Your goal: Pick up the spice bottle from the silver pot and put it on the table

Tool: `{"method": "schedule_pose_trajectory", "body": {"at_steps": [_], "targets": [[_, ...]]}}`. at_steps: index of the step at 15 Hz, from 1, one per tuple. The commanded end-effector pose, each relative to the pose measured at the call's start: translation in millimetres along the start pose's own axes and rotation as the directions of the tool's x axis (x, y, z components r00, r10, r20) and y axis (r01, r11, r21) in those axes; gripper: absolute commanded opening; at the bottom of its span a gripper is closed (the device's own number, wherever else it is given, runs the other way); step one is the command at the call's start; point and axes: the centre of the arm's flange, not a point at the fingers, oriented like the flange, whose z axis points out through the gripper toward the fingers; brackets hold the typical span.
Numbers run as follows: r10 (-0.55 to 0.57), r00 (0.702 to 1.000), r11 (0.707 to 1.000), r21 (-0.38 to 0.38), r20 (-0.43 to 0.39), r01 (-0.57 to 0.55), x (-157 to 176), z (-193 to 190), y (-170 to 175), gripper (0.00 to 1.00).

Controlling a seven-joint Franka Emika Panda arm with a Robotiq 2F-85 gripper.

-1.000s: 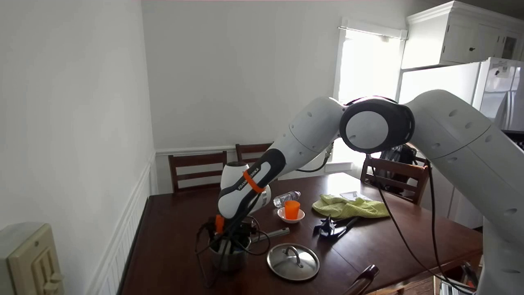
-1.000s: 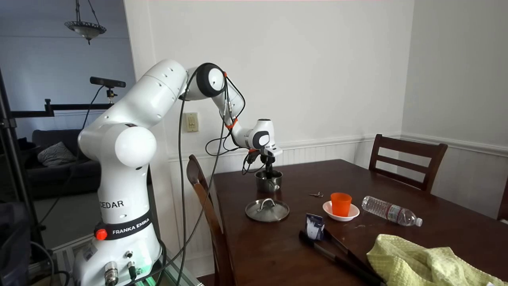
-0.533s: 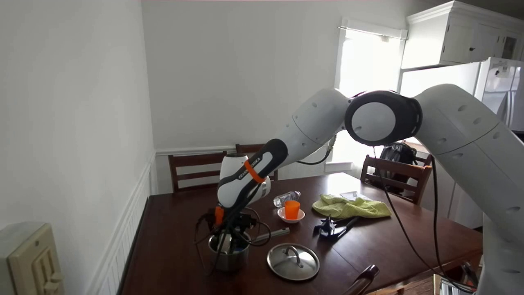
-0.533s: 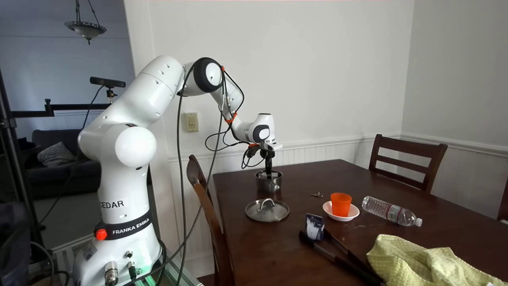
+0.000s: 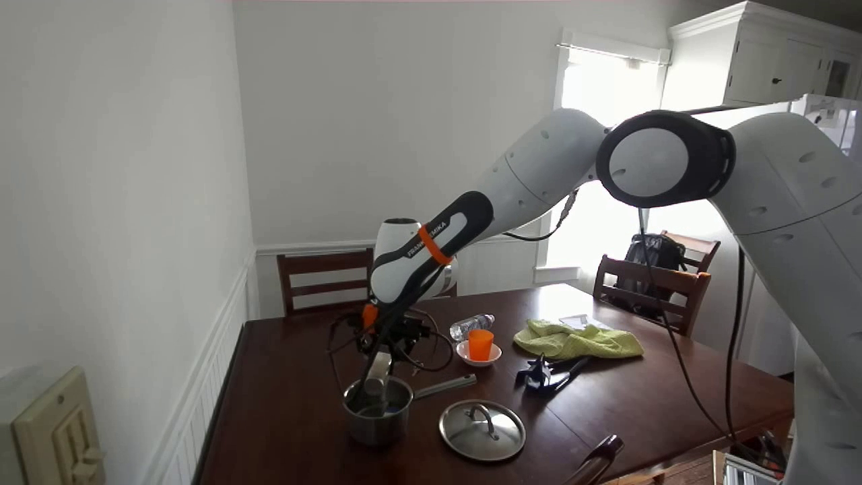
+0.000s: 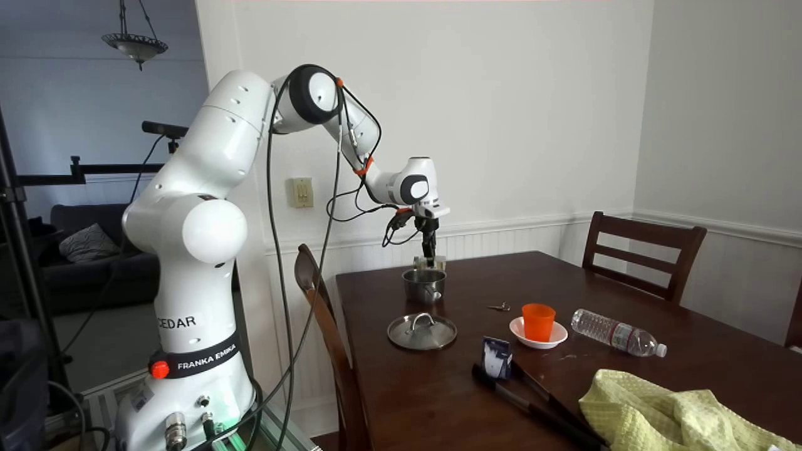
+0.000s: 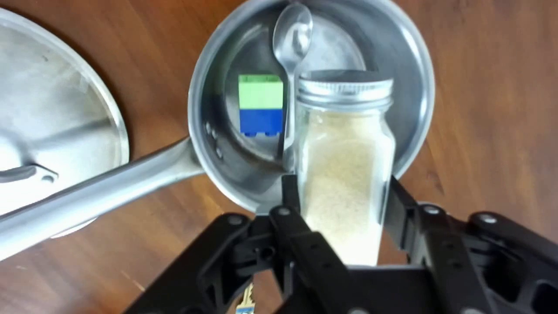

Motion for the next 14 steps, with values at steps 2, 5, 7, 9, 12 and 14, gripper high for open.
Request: {"method": "schedule_pose_trajectory", "body": {"at_steps": [2, 5, 7, 9, 12, 14], "targets": [[0.237, 0.967, 0.971, 0.014, -0.089, -0.237, 58, -30, 66, 0.23], [0.389, 0.913, 0.919, -0.014, -0.12, -0.394, 100, -22, 115, 0.23], [0.486, 0.864, 0.868, -0.045, -0.132, -0.495, 119, -6, 139, 0.23], [0.581, 0.803, 0.805, -0.054, -0.13, -0.591, 134, 5, 160, 0.23], [0.662, 0.735, 0.731, -0.085, -0.148, -0.677, 141, 20, 178, 0.23], [0.696, 0.7, 0.693, -0.105, -0.162, -0.713, 142, 36, 182, 0.23]]}}
